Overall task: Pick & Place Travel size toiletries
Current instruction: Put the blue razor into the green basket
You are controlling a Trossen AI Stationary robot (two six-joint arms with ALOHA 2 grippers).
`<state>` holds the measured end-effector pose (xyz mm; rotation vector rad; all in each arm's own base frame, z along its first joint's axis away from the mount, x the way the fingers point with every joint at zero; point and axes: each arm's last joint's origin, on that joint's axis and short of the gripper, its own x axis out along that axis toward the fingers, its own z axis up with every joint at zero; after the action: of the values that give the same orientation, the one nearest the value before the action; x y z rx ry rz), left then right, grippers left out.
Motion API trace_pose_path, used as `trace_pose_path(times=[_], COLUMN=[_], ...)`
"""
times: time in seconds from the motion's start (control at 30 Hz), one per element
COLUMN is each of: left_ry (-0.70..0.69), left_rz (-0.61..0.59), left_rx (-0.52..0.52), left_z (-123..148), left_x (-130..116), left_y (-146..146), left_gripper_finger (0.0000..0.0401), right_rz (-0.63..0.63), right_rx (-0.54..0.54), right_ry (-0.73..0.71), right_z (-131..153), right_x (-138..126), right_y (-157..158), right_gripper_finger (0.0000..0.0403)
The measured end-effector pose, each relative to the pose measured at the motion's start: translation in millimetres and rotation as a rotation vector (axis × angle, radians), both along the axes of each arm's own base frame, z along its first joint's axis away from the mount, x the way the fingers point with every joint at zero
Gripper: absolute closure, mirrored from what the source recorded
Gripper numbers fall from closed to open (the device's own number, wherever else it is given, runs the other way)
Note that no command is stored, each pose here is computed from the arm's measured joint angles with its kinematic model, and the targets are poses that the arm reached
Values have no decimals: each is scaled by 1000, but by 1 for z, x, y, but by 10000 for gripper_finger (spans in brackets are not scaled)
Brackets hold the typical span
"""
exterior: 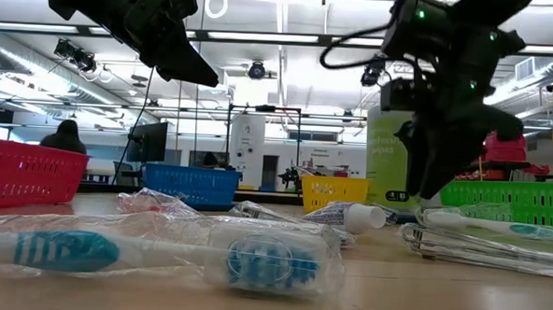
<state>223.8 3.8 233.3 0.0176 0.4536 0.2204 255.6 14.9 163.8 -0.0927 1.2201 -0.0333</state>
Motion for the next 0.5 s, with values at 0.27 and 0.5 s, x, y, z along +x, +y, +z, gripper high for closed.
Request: trace_pose_path(times=[0.27,0.5], left_ry=[0,0], left_rz=[0,1], left_rx=[0,1], left_z=[0,0], left_x=[0,0], left_y=[0,0], left_gripper_finger=[282,282], right_rz=[-54,-68], right_rx=[-19,-23], right_ry=[-94,-59], right_z=[-19,-27], right_x=[-4,-12], right_y=[-11,-16], right_gripper_finger=[232,241])
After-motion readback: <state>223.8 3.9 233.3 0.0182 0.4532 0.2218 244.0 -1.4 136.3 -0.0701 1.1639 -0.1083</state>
